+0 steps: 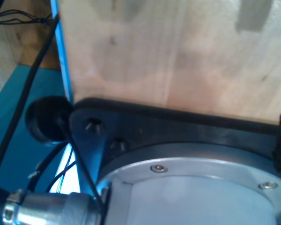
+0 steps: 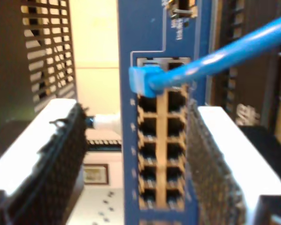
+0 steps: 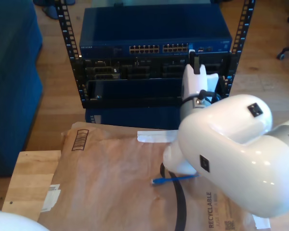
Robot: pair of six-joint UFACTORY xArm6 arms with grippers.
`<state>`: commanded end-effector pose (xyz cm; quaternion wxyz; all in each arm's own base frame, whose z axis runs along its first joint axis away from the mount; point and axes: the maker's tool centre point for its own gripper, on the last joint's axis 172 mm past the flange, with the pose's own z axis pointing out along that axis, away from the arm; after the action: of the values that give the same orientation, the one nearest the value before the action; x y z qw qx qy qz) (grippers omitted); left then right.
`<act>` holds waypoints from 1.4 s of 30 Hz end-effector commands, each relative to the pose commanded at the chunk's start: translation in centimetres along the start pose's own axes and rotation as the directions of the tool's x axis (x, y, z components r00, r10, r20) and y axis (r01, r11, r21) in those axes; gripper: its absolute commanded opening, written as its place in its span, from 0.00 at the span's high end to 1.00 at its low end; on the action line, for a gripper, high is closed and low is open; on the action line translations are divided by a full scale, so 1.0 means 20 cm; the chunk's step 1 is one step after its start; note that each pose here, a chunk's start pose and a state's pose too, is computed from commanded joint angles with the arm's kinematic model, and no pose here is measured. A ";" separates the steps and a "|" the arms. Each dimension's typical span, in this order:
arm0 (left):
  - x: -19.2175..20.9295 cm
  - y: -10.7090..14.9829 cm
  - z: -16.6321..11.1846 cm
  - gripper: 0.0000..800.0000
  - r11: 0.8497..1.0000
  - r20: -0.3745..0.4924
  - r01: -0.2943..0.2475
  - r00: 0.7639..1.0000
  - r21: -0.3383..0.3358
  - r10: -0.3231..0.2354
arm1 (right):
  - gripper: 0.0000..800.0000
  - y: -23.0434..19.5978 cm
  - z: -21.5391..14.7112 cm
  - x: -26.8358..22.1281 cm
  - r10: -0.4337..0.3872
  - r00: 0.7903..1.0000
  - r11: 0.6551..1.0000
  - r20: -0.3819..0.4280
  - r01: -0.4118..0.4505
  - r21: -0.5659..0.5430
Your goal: Grab the cable and plug it in
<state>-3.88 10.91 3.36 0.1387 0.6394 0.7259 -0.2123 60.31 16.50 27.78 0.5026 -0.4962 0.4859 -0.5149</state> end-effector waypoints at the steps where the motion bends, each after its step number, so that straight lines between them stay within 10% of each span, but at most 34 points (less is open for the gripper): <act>1: 0.00 0.00 0.00 0.00 1.000 -0.002 0.000 1.000 0.000 0.000 | 0.56 -0.01 -0.04 -0.02 -0.013 1.000 1.000 0.026 0.013 -0.008; 6: 0.00 0.00 0.00 0.00 1.000 0.002 0.000 1.000 0.000 0.000 | 0.49 -0.02 -0.11 -0.02 -0.035 0.993 0.992 0.117 0.048 -0.119; 15: 0.00 0.00 0.00 0.00 1.000 0.002 0.000 1.000 0.000 0.000 | 0.02 -0.07 -0.06 0.37 -0.199 0.949 0.900 0.246 0.276 -0.337; 26: 0.00 0.00 0.00 0.00 1.000 0.000 -0.002 1.000 0.000 0.002 | 0.01 0.01 -0.23 1.20 -0.332 0.933 0.723 0.139 0.347 -0.598; 37: 0.00 0.00 0.00 0.00 1.000 0.002 0.000 1.000 0.000 0.000 | 0.01 0.14 -0.75 1.94 -0.543 0.818 0.361 0.193 0.434 -0.825; 42: 0.00 0.00 0.00 0.00 1.000 0.000 0.000 1.000 0.000 0.000 | 0.01 0.33 -1.23 2.15 -0.514 0.761 0.044 0.396 0.484 -0.874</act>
<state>-3.88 10.91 3.36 0.1387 0.6394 0.7259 -0.2123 35.95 -26.67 21.20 -0.1181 -0.8210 0.4941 -0.2605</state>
